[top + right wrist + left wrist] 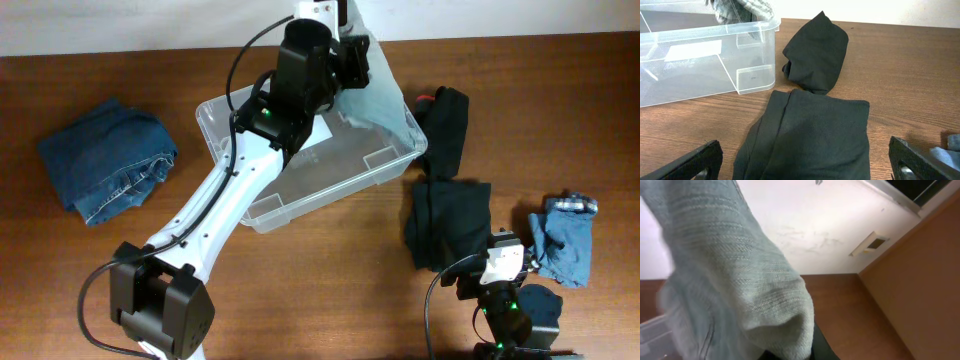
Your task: Pack container
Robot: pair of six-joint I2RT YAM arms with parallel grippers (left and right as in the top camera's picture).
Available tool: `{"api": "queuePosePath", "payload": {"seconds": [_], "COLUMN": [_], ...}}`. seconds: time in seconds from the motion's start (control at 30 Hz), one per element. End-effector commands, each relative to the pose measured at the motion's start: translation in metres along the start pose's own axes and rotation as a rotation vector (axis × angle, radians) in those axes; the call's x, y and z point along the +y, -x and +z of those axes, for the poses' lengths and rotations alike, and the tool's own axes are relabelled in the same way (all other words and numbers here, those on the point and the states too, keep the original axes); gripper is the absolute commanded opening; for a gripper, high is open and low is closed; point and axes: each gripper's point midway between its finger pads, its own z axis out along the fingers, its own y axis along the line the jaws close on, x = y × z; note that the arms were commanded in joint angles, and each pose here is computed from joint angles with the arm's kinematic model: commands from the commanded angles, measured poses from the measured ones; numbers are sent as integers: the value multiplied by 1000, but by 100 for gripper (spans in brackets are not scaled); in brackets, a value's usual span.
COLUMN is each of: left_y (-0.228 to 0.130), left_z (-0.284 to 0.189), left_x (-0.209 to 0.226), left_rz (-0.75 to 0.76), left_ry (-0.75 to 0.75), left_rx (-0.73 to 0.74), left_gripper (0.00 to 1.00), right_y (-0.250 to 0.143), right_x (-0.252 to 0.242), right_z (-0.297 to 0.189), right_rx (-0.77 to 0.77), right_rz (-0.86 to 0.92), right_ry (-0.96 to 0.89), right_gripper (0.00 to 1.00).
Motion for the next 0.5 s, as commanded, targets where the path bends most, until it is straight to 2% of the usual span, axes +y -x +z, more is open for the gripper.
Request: {"api": "queuePosePath", "payload": {"seconds": [0.0,0.27,0.37,0.47], "left_y": [36,33,15,-17], "left_z": [-12,-13,-12,-5], "left_x": [-13,5,11,27], "left_rz": [44,27,-2,-20], "left_ry": [-24,19,48,103], "left_rx": [-98,-69,-3,106], "left_gripper": [0,0,0,0], "right_y": [-2,-2,-2,-2], "right_x": [0,0,0,0], "right_z": [0,0,0,0], "right_rx": [2,2,2,2], "right_rz": [14,14,14,14], "right_ry": [0,0,0,0], "right_gripper": [98,98,98,98]}}
